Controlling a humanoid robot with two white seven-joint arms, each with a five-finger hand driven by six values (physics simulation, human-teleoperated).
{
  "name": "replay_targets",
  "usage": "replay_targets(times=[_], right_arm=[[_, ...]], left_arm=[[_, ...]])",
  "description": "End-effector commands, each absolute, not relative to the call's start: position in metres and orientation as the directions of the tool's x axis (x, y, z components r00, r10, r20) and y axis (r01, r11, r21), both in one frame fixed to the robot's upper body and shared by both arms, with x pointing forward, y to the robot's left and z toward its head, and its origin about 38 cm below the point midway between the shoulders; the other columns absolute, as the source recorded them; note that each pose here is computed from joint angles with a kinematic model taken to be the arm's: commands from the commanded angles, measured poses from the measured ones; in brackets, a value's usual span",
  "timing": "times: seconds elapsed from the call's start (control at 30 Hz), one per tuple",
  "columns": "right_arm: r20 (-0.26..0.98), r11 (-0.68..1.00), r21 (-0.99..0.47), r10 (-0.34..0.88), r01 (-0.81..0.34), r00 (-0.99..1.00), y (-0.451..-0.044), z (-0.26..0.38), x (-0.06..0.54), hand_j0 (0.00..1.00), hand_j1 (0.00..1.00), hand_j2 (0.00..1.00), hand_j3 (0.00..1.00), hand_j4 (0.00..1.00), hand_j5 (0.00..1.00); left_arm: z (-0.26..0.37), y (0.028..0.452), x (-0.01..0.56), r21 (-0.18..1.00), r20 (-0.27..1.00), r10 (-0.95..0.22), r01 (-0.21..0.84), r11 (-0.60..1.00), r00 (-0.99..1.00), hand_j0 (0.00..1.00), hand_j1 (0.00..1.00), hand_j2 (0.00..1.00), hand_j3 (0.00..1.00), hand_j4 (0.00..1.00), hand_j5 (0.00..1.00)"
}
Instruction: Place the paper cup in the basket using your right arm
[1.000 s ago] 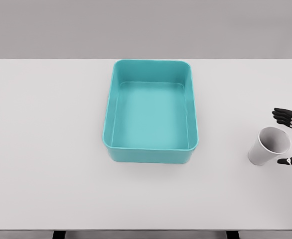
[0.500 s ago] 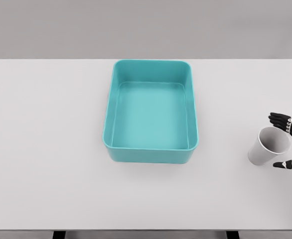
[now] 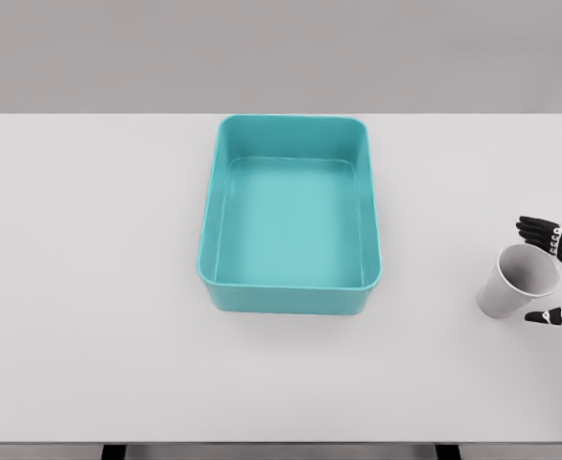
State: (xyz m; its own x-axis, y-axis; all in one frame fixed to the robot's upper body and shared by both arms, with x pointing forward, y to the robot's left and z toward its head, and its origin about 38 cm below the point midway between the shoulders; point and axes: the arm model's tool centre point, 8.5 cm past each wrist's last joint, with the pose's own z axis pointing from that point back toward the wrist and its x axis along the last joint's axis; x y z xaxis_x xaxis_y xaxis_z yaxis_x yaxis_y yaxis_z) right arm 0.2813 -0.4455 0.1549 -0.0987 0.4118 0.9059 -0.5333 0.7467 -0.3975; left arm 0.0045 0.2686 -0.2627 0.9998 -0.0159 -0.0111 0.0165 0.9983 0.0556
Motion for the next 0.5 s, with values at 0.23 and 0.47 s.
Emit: replay_targets(times=[0.23, 0.47], right_arm=[[0.905, 0.751, -0.396, 0.416, -0.527, -0.088, -0.4493, 0.1528, 0.2817, 1.0, 1.0, 1.0, 1.0, 1.0, 1.0], [0.906, 0.754, -0.398, 0.412, -0.523, -0.096, -0.4473, 0.1528, 0.2835, 1.0, 1.0, 1.0, 1.0, 1.0, 1.0]], left_arm=[[-0.2627, 0.2686, 0.0046, 0.055, -0.011, -0.016, 0.017, 0.998, 1.0, 1.0, 1.0, 1.0, 1.0, 1.0, 1.0], [-0.2627, 0.2686, 0.0046, 0.055, -0.011, -0.016, 0.017, 0.998, 1.0, 1.0, 1.0, 1.0, 1.0, 1.0, 1.0]])
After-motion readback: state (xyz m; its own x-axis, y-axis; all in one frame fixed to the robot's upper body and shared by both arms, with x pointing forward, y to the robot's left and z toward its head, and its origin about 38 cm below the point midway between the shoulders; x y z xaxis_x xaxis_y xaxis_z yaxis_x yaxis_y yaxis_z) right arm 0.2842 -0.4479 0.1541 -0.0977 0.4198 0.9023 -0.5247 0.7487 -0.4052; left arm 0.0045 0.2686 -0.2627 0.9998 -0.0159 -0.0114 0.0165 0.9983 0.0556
